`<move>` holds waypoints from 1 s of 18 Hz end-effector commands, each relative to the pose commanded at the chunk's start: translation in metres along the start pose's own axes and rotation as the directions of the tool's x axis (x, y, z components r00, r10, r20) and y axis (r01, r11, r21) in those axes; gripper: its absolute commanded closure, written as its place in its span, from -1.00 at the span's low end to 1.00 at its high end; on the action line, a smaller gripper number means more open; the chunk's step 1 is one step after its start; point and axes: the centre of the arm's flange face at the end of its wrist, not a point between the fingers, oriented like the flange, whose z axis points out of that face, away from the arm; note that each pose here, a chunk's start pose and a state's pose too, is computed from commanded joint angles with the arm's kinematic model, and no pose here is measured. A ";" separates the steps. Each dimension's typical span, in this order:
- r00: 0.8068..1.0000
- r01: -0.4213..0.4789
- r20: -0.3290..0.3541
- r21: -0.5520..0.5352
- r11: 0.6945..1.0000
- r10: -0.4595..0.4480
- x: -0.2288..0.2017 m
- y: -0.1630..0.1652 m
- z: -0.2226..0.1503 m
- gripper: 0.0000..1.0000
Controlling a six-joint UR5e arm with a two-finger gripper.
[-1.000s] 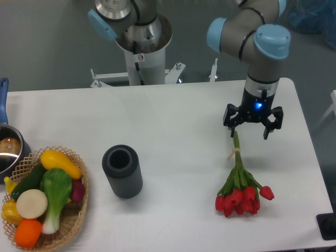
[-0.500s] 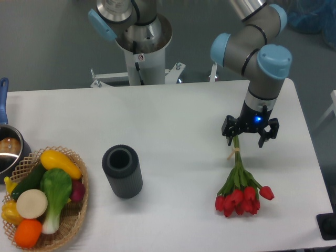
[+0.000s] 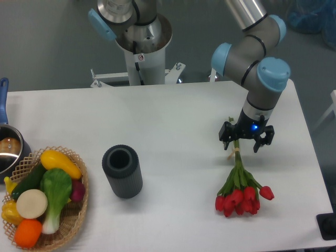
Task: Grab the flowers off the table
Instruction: 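Lower the gripper onto the tulip stems and close around them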
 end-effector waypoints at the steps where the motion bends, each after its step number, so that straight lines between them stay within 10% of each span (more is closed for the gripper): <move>1: 1.000 -0.003 0.003 0.003 1.000 0.003 0.000 -0.002 0.000 -1.00; 18: 0.996 -0.089 -0.014 -0.016 0.996 0.089 0.003 -0.006 0.036 -1.00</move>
